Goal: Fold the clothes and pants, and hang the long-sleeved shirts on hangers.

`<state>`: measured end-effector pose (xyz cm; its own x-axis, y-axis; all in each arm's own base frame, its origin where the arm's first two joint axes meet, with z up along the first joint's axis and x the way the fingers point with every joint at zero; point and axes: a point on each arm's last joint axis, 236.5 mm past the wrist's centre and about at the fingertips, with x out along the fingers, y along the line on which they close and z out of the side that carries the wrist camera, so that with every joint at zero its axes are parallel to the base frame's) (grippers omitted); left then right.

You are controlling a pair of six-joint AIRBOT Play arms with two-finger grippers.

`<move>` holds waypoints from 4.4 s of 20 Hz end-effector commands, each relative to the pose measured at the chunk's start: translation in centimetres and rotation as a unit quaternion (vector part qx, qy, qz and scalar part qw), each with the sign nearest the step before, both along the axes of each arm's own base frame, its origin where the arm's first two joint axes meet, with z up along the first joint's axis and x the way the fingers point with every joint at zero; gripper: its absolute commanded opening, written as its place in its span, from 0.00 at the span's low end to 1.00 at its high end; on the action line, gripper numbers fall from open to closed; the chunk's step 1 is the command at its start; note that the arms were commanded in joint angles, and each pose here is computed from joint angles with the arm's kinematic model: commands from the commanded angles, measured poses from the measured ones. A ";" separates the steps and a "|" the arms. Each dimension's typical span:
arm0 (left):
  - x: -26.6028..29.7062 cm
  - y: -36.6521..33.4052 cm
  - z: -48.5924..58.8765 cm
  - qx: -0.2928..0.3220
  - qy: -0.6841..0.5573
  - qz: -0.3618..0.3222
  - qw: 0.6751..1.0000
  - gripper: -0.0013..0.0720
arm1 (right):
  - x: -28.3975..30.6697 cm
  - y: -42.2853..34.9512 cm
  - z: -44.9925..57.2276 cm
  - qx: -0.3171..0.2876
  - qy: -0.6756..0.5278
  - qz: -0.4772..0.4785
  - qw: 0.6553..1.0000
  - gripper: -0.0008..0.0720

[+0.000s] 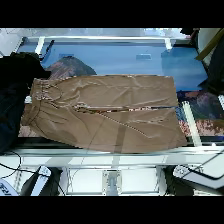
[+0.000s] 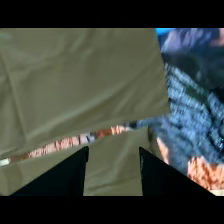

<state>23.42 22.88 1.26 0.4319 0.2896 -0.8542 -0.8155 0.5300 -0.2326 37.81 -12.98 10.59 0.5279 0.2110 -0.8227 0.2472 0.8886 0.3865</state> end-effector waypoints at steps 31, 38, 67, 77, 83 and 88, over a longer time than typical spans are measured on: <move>10.8 -4.5 -7.0 -0.159 -0.204 -0.075 0.963 0.05 | -16.2 0.0 -0.7 -0.156 0.056 -0.083 0.983 0.54; 9.7 -2.9 0.6 -0.060 -0.249 -0.092 0.962 0.05 | -20.7 2.9 -16.0 0.189 0.134 -0.174 0.957 0.54; 9.4 -4.0 3.7 -0.032 -0.252 -0.130 0.959 0.04 | -18.4 5.1 -16.0 0.189 0.235 0.039 0.953 0.04; 6.4 -6.5 15.3 0.074 -0.170 -0.205 0.961 0.04 | -9.4 2.2 0.3 0.022 0.004 0.004 1.000 0.03; 13.0 -5.9 9.5 0.075 0.023 -0.261 0.962 0.04 | 5.1 4.1 -0.8 0.014 -0.055 0.003 0.998 0.03; 13.8 -2.7 4.3 0.064 0.202 -0.253 0.944 0.04 | 16.1 6.3 -4.8 0.051 -0.043 0.007 0.998 0.03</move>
